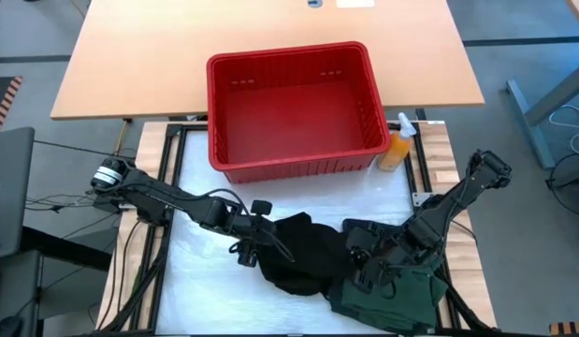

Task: Fold laundry
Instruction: Fold the black shirt

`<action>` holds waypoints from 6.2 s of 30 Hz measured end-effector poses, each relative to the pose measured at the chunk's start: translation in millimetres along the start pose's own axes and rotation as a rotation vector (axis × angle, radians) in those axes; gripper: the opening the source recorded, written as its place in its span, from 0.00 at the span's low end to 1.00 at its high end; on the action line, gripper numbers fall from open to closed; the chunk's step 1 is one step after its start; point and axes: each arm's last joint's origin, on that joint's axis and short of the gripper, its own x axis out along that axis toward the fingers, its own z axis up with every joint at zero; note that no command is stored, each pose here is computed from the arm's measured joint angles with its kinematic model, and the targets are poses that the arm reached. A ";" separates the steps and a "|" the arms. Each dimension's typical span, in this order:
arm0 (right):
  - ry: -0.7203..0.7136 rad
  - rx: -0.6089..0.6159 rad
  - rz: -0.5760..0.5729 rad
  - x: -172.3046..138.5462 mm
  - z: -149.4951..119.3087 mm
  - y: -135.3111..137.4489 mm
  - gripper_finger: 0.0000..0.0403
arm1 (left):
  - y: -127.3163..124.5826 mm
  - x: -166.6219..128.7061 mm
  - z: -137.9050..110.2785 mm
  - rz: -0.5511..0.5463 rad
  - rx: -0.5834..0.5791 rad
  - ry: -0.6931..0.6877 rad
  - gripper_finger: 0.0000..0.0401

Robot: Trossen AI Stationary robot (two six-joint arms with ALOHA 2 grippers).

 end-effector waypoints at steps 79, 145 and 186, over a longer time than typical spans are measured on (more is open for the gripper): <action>-0.161 0.011 -0.030 -0.9 5.7 3.4 0.06 | 13.0 -28.1 -15.5 -0.031 -0.440 -0.465 0.31; -0.263 -0.106 -0.021 33.6 32.5 -18.4 0.56 | -2.5 -147.3 -84.0 -0.381 -0.529 -0.031 0.00; -0.266 -0.595 -0.311 232.4 121.4 53.9 0.52 | -18.2 -99.8 -87.7 -0.333 -0.407 0.085 0.00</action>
